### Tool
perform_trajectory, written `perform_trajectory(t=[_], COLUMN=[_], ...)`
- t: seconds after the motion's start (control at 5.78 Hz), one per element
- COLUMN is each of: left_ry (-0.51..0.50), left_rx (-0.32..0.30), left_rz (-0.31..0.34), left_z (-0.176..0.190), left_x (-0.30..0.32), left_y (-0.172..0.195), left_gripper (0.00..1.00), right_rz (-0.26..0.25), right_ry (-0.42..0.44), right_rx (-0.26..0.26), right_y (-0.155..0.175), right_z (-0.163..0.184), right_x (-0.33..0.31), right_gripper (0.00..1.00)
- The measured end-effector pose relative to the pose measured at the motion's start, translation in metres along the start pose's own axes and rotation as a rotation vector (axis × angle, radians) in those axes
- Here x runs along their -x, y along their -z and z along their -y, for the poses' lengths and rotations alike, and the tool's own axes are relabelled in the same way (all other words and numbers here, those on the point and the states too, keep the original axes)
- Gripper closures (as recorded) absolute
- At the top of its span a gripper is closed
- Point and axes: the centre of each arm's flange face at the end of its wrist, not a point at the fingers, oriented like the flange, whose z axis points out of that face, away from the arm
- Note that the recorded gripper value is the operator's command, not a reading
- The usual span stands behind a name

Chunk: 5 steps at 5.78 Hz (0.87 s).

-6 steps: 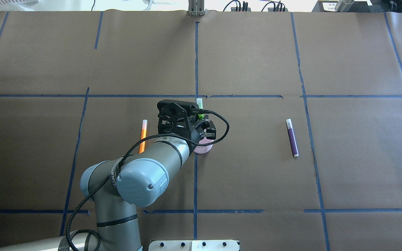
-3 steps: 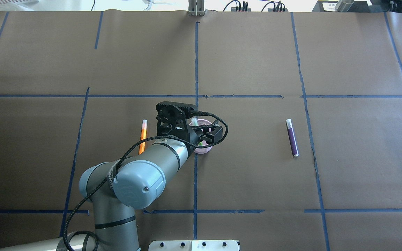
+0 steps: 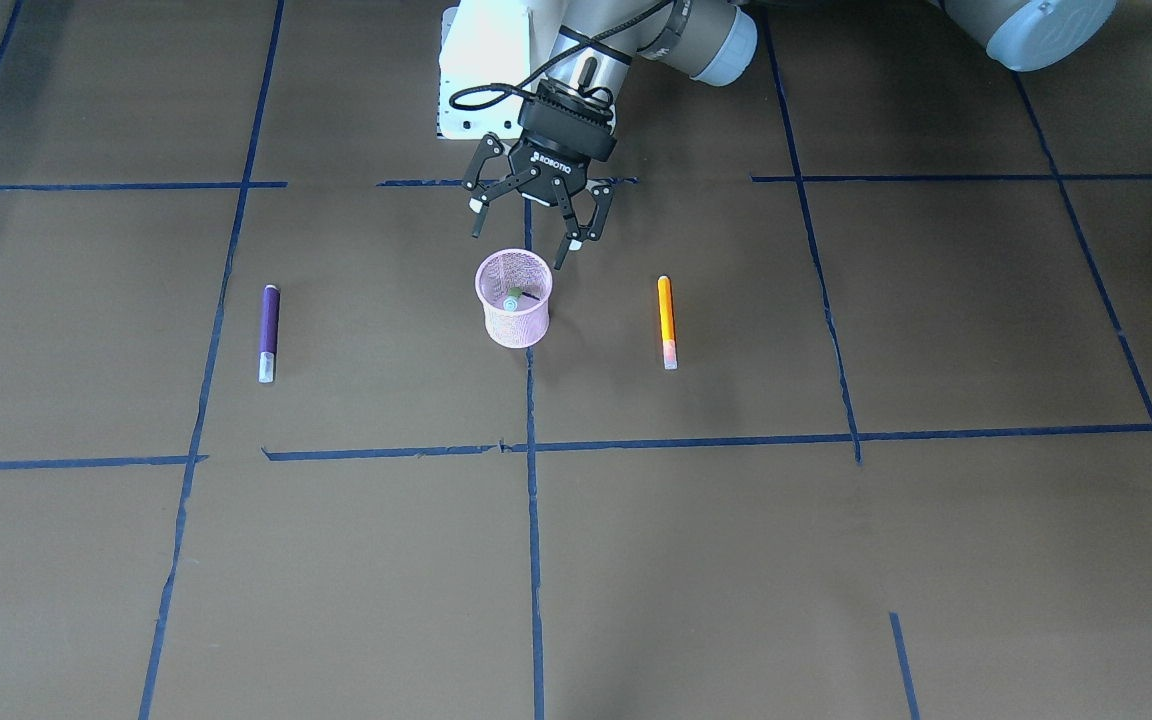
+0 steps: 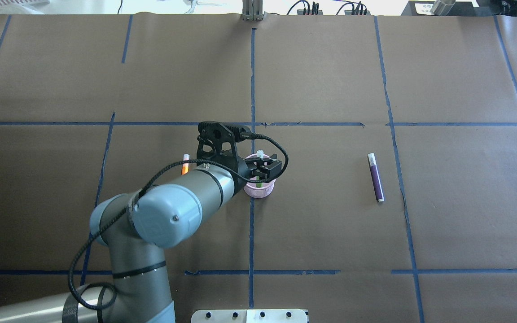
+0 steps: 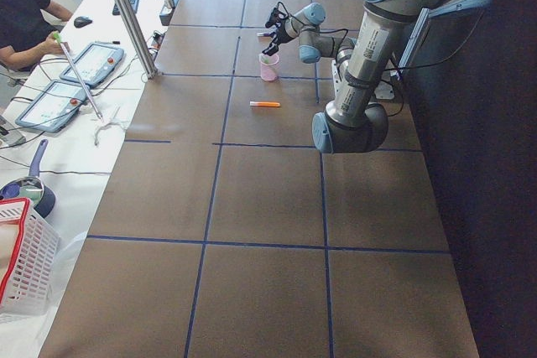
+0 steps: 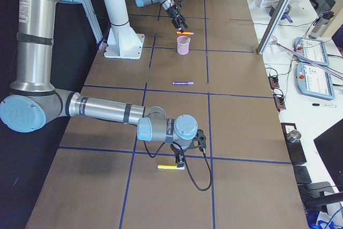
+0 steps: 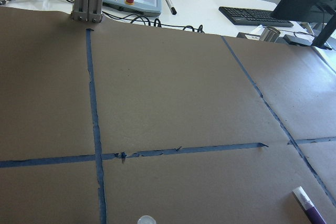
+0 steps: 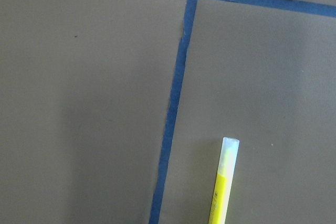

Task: Collect pens into pen holder

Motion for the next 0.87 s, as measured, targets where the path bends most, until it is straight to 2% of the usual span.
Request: perform_trajectory(t=[0.17,0.52,0.69,0.87], left_ry=[-0.038,-0.103,-0.102,-0.095], left_rx=[0.098,0.275,0.335,0.369], left_rz=[0.069,0.19,0.224,0.24], left_z=[0.017,0.041,0.044,0.045], left_x=[0.02,0.064,0.077,0.087], left_y=[0.003,0.041,0.052,0.056], left_gripper=[0.01,0.02,0.02,0.02], right_rz=[-0.003,-0.034,-0.04,-0.043], right_ry=[-0.031,-0.062,-0.07,-0.082], right_rx=[0.005,0.014,0.025,0.036], right_y=[-0.019,-0.051,-0.06,-0.066], right_z=[0.008,0.004,0.001,-0.002], right_x=[-0.001,-0.016,-0.021,-0.022], right_gripper=[0.0,0.01,0.04,0.08])
